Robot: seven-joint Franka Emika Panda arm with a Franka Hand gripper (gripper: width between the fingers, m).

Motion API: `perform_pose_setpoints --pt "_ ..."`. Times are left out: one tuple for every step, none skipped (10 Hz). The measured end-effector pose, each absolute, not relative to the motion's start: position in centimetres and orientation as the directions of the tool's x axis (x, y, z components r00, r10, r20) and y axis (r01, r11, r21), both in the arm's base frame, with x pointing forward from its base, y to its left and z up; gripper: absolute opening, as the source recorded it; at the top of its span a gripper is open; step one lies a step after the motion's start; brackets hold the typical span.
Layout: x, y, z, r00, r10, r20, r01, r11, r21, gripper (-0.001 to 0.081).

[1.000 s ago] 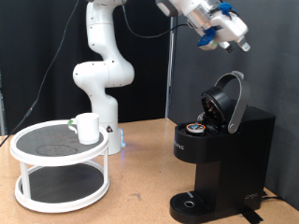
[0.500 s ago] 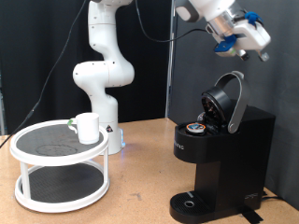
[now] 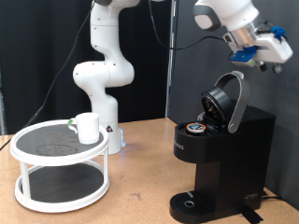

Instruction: Make a cup of coffee with the keurig machine

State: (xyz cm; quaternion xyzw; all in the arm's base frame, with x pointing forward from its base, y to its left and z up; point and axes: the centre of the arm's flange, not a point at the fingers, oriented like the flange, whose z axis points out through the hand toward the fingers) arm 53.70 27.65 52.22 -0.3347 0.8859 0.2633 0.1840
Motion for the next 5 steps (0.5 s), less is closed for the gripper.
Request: perform_pose_setpoints --pt "54.1 28.5 51.9 -0.701 -0.501 -0.508 -0.698 0.629 0.343 0.0296" --pt "54.4 28.7 51.8 -0.692 -0.505 -0.516 -0.707 0.622 0.338 0.0126" --pt "54.5 28.6 52.0 -0.680 -0.510 -0.526 -0.716 0.614 0.331 0.0126" --pt "54.5 28.4 52.5 -0.668 -0.511 -0.540 -0.726 0.606 0.325 0.0029" --pt "54.5 28.0 53.0 -0.659 -0.509 -0.554 -0.733 0.600 0.321 0.0029"
